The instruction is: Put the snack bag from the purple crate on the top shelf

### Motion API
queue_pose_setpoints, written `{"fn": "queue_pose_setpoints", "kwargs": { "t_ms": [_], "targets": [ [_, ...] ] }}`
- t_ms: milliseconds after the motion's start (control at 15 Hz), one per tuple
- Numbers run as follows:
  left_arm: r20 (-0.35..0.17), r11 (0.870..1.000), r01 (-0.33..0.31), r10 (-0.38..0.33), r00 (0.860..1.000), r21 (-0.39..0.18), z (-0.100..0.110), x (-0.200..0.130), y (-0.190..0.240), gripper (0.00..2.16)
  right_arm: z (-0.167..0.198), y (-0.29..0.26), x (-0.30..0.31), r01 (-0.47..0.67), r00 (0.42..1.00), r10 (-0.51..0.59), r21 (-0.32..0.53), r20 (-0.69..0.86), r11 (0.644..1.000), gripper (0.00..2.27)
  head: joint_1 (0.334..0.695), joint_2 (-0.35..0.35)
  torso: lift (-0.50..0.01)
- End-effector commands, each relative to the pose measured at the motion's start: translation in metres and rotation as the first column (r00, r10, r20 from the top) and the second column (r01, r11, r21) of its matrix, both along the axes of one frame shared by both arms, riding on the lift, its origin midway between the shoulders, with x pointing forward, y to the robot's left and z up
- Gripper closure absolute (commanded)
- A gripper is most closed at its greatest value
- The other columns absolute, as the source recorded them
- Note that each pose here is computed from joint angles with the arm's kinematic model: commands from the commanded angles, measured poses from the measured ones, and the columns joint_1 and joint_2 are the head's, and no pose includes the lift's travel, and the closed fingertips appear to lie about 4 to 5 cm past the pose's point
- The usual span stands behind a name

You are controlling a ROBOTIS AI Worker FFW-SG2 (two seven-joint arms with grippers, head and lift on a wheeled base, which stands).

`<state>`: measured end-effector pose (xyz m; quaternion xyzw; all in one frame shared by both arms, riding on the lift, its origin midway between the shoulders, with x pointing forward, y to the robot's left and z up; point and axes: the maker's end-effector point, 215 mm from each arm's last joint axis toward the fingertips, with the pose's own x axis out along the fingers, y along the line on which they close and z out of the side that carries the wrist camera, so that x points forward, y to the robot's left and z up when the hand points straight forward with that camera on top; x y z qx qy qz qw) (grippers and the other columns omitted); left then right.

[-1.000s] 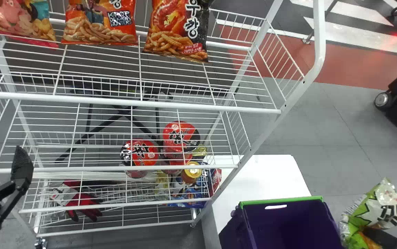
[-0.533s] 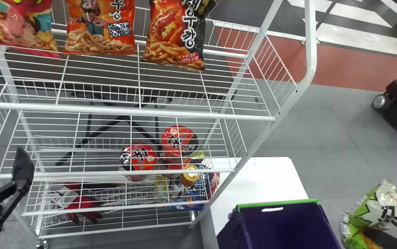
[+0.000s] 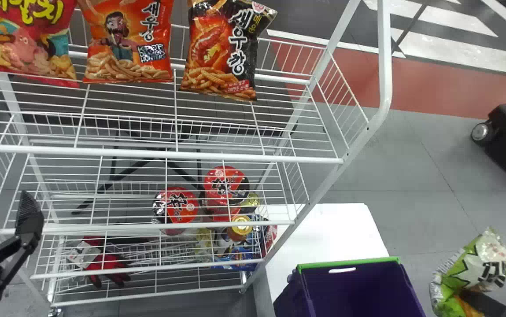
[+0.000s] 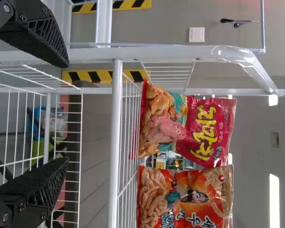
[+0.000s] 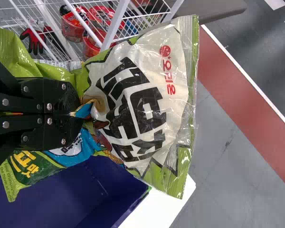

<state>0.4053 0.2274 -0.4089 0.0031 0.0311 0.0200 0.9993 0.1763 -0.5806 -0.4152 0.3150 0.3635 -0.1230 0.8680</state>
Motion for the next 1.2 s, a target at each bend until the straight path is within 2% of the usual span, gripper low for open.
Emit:
{"fn": "queue_pose_setpoints", "kwargs": {
  "t_ms": [0, 1133],
  "targets": [
    [-0.001, 1.000, -0.003, 0.003, 1.000, 0.004, 0.001, -0.003, 0.002, 0.12, 0.000, 0.000, 0.003, -0.009, 1.000, 0.009, -0.007, 0.004, 1.000, 2.25, 0.695, -0.350, -0.107],
    [0.006, 1.000, -0.018, 0.018, 1.000, 0.007, 0.004, -0.013, 0.006, 0.12, -0.007, 0.004, 0.008, -0.038, 0.999, 0.038, -0.014, -0.005, 0.999, 2.25, 0.695, -0.350, -0.038]
  ]
}}
